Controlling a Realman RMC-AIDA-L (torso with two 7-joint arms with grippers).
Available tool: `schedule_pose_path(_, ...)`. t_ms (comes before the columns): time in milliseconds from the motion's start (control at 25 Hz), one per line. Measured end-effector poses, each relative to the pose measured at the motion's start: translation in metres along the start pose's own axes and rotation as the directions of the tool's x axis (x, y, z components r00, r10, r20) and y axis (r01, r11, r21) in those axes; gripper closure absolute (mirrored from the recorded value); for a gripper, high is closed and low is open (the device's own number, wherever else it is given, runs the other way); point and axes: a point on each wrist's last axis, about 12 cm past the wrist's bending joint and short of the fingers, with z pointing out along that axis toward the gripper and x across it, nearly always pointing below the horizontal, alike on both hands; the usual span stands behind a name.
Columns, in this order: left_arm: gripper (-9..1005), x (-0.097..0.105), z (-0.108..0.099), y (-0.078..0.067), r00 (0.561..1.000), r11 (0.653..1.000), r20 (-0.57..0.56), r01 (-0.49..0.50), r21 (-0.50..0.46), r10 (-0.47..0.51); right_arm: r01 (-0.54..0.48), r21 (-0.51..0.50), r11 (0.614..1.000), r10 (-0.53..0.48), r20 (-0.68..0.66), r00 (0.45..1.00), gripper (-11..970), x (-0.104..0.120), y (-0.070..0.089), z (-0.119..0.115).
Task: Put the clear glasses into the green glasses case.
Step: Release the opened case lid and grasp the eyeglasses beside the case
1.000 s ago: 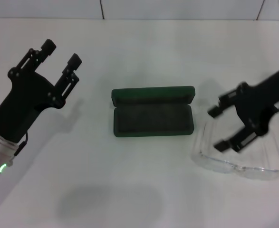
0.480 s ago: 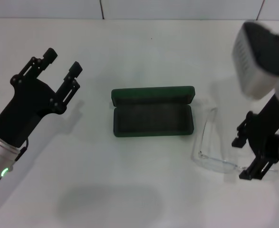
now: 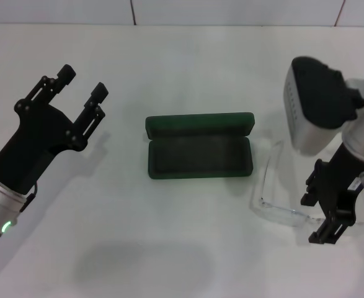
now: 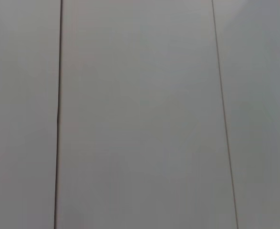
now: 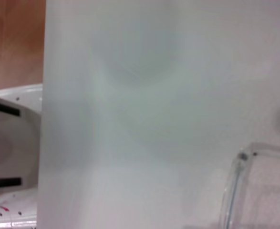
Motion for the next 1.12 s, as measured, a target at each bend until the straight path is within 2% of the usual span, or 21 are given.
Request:
schedule_pose_path(600, 398, 0.004, -0.007, -0.004, 1.000, 1.000, -0.026, 0.017, 0.002, -0.017, 0.045, 0.025, 0.999, -0.043, -0.061, 0.997, 350, -0.010, 0.005, 0.024)
schedule_pose_path(1040, 398, 0.004, -0.008, -0.006, 0.999, 1.000, -0.031, 0.019, 0.013, -0.019, 0.056, 0.032, 0.998, -0.054, -0.063, 0.997, 409, -0.014, 0.006, 0.024)
schedule_pose_path(1120, 397, 0.004, -0.008, -0.006, 0.999, 1.000, -0.030, 0.019, 0.013, -0.019, 0.059, 0.035, 0.998, -0.057, -0.065, 0.996, 486, -0.015, 0.006, 0.023)
